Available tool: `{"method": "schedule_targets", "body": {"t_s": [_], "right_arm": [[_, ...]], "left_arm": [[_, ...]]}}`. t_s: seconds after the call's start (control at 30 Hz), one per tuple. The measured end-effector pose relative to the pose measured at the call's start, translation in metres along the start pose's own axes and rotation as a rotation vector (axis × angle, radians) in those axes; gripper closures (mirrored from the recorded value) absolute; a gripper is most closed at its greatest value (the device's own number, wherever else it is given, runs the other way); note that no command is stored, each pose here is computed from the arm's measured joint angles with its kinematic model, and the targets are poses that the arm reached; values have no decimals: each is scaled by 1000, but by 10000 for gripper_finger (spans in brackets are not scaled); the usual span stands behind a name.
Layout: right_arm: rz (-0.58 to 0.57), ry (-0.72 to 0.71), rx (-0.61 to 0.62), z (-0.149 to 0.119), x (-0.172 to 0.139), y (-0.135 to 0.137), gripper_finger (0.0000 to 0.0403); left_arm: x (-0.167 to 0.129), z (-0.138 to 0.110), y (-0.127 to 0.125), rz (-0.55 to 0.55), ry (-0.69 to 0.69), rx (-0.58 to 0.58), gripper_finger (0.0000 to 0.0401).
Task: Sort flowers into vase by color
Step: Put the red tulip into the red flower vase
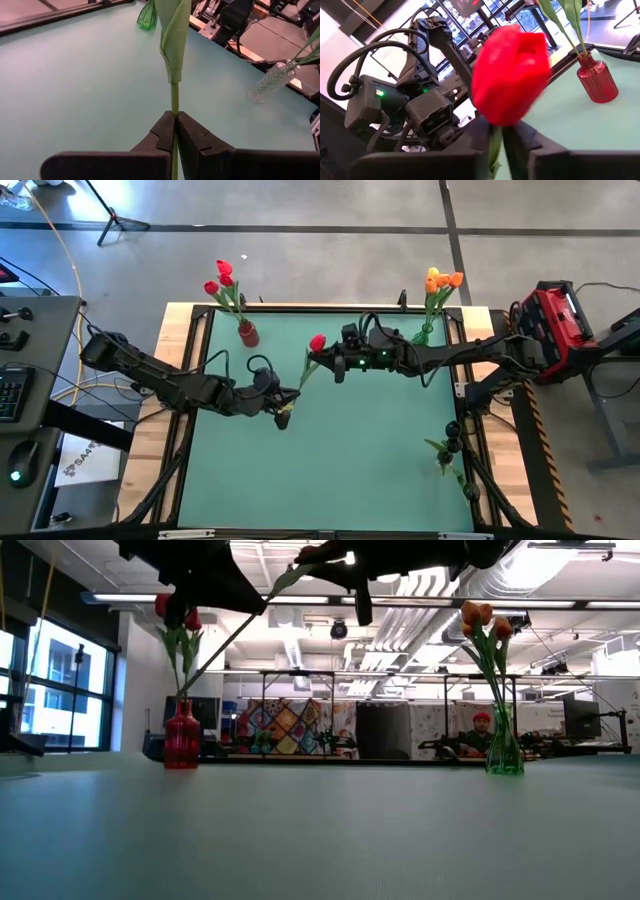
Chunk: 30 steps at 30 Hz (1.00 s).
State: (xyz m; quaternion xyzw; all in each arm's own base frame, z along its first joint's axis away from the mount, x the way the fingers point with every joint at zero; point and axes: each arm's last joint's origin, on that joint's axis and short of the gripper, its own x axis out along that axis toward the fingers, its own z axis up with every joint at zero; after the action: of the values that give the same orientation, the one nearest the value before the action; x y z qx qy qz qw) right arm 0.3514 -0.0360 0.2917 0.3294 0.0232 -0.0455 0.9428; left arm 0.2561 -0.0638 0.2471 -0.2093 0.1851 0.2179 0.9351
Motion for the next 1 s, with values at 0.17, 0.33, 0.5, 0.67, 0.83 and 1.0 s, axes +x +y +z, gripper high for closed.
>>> {"method": "schedule_targets", "body": {"t_s": [0.17, 0.33, 0.5, 0.67, 0.83, 1.0], "right_arm": [[-6, -5, -22, 0, 0, 0, 395], [-21, -16, -63, 1, 0, -1, 400], [-75, 10, -155, 16, 3, 2, 402], [-132, 21, -305, 43, 15, 9, 402], [-149, -9, -400, 72, 39, 11, 402], [-153, 42, -496, 94, 78, 11, 403]], "left_arm": [[1, 1, 3, 32, -7, -102, 386], [-6, 4, 15, 93, 20, -158, 335], [-31, 8, 34, 163, 86, -206, 285], [-68, 15, 45, 169, 24, -204, 263], [-99, 20, 55, 163, -68, -197, 263], [-111, 16, 57, 138, -69, -159, 273]]}}
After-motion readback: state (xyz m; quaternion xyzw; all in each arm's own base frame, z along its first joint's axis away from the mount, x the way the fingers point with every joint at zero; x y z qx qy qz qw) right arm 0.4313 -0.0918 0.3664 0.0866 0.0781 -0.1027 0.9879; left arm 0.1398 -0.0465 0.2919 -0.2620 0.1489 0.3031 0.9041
